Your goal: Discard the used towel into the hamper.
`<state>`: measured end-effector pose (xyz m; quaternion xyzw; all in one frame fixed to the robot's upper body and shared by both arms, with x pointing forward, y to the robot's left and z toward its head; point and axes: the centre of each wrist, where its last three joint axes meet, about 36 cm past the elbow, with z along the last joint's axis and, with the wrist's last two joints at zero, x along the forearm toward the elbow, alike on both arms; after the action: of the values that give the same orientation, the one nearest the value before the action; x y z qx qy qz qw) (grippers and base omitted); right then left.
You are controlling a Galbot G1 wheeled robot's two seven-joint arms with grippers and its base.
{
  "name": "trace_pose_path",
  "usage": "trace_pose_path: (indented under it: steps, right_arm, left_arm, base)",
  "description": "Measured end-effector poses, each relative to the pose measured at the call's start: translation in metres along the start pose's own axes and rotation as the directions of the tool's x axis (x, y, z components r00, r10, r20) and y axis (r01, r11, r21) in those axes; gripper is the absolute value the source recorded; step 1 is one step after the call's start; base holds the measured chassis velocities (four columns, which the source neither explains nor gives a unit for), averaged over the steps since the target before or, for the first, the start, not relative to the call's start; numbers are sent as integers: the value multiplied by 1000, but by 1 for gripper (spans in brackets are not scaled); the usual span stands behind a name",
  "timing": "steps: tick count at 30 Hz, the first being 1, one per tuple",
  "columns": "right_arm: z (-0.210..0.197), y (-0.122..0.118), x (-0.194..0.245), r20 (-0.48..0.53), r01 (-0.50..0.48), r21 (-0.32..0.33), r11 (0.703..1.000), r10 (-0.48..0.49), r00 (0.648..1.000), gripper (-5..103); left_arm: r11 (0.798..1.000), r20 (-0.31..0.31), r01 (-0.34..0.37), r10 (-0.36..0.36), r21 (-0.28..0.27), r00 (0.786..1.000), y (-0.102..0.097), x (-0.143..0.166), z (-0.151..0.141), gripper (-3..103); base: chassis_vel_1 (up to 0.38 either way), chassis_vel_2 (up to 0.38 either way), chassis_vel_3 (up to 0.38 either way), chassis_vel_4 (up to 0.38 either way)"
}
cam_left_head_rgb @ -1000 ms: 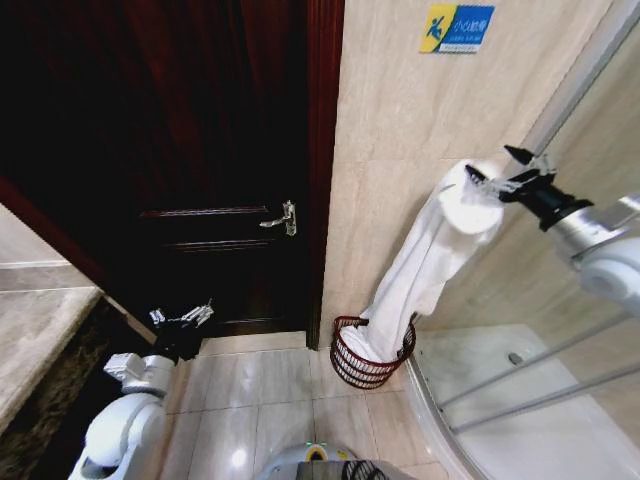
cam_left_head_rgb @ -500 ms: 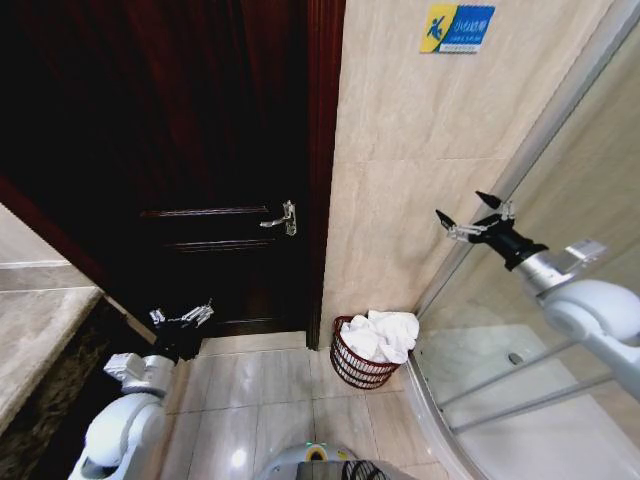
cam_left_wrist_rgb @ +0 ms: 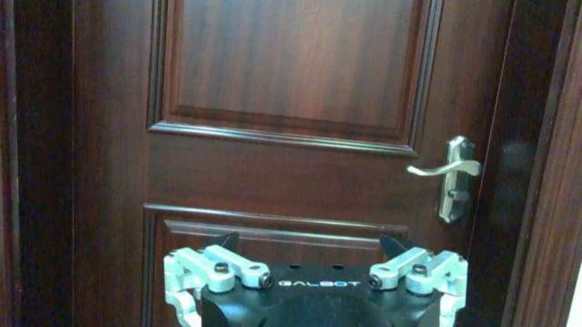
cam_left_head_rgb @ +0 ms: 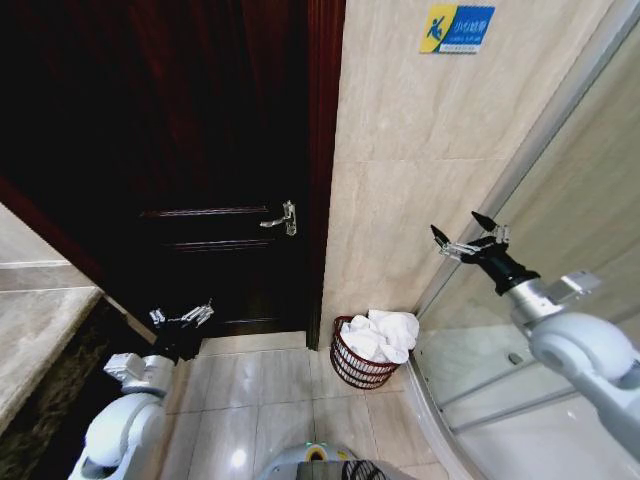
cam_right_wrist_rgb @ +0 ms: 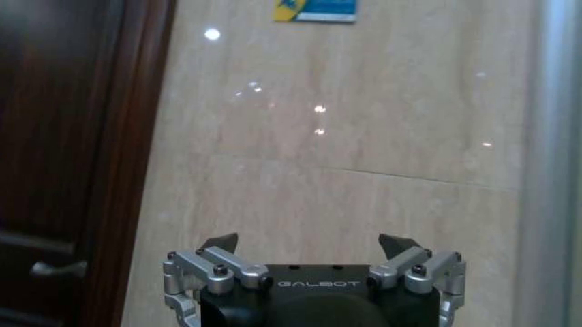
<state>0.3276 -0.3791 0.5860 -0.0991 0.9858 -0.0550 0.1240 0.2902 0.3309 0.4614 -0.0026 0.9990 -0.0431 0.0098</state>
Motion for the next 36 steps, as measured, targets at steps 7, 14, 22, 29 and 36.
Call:
trace_pose_path:
  steps: [7, 14, 22, 29, 36]
  right_arm:
    - [25, 10, 26, -8, -131, -93, 987, 131, 991, 100]
    - [52, 24, 40, -38, -189, -151, 970, 186, 982, 100]
    - [94, 39, 59, -63, -232, -156, 960, 225, 972, 100]
    - [134, 47, 74, -104, -264, -169, 950, 249, 963, 100]
    - [147, 67, 88, -94, -265, -178, 948, 251, 963, 100]
  left_arm:
    - [1000, 0, 0, 0, 0, 1000, 0, 0, 0, 100]
    - [1000, 0, 0, 0, 0, 1000, 0, 0, 0, 100]
    - [1000, 0, 0, 0, 0, 1000, 0, 0, 0, 100]
    - [1000, 0, 0, 0, 0, 1000, 0, 0, 0, 100]
    - [1000, 0, 0, 0, 0, 1000, 0, 0, 0, 100]
  base:
    - [0, 0, 0, 0]
    - [0, 0, 0, 0]
    - [0, 0, 0, 0]
    - [0, 0, 0, 0]
    - [0, 0, 0, 0]
